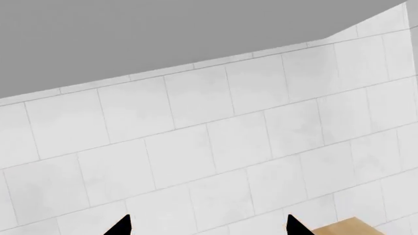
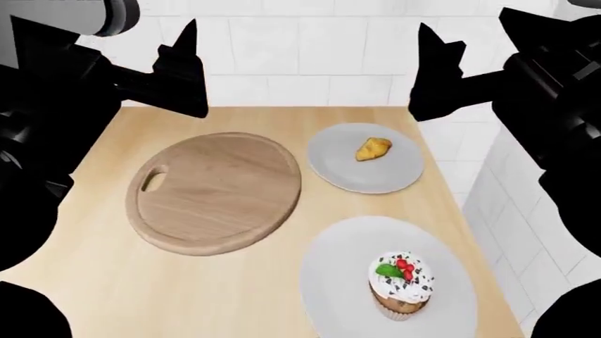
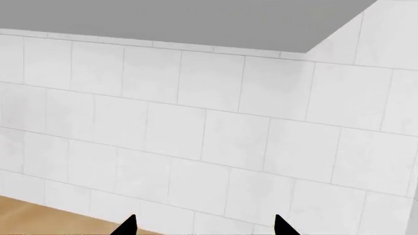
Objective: From the different types of pastries on the counter, select a croissant and place it on the cutting board. Then retrieve a jar of jam from the cabinet and place it alongside the croissant on the cutting board.
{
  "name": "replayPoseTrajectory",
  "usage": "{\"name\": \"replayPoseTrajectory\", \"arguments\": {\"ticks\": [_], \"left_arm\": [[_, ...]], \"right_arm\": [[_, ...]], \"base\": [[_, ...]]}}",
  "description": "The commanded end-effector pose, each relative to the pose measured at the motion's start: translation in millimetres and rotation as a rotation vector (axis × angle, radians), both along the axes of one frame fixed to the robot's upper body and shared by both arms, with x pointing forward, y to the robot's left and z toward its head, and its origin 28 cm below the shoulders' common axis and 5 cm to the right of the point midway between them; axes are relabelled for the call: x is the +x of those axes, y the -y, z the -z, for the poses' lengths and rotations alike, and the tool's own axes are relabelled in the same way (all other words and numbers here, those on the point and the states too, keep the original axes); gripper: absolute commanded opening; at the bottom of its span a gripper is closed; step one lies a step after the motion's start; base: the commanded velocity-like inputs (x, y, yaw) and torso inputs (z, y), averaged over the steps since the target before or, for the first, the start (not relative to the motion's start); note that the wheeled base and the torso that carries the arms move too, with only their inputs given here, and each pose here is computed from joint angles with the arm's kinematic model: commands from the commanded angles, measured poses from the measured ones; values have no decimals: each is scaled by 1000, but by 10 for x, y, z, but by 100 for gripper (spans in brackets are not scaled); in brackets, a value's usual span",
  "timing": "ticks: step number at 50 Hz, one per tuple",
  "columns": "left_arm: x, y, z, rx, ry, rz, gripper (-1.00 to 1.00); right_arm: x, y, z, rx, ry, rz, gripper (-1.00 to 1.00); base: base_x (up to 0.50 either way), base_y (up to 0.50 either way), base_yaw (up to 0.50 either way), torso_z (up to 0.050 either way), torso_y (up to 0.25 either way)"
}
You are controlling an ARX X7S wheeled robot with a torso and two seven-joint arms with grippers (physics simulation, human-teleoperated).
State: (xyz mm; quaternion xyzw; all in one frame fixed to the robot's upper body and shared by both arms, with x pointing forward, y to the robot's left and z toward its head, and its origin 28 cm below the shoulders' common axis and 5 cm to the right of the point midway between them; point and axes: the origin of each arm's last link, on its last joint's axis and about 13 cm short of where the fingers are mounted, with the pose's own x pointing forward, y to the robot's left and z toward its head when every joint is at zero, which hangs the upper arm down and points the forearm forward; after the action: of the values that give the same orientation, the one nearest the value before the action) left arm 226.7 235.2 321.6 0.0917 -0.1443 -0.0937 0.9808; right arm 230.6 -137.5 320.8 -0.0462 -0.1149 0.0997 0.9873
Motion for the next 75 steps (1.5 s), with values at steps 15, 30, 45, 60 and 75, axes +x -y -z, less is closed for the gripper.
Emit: {"name": "replayPoseTrajectory", "arguments": {"ticks": [15, 30, 45, 60, 75], "left_arm": [[-10, 3, 3, 8, 4, 1, 100], [28, 26, 40, 0, 1, 1, 100], [33, 12, 62, -7, -1, -7, 100], [62, 32, 107, -5, -14, -10, 100], [72, 30, 100, -9, -18, -18, 100]], "right_arm": [[61, -35, -147, -61, -109, -22, 100], [603, -355, -149, 97, -322, 124, 100], [626, -451, -92, -16, -293, 178, 100], [1146, -667, -483, 151, -514, 109, 100], [1537, -954, -551, 298, -880, 304, 100]], "base": [[0, 0, 0, 0, 0], [0, 0, 0, 0, 0], [0, 0, 0, 0, 0], [0, 0, 0, 0, 0], [0, 0, 0, 0, 0]]}}
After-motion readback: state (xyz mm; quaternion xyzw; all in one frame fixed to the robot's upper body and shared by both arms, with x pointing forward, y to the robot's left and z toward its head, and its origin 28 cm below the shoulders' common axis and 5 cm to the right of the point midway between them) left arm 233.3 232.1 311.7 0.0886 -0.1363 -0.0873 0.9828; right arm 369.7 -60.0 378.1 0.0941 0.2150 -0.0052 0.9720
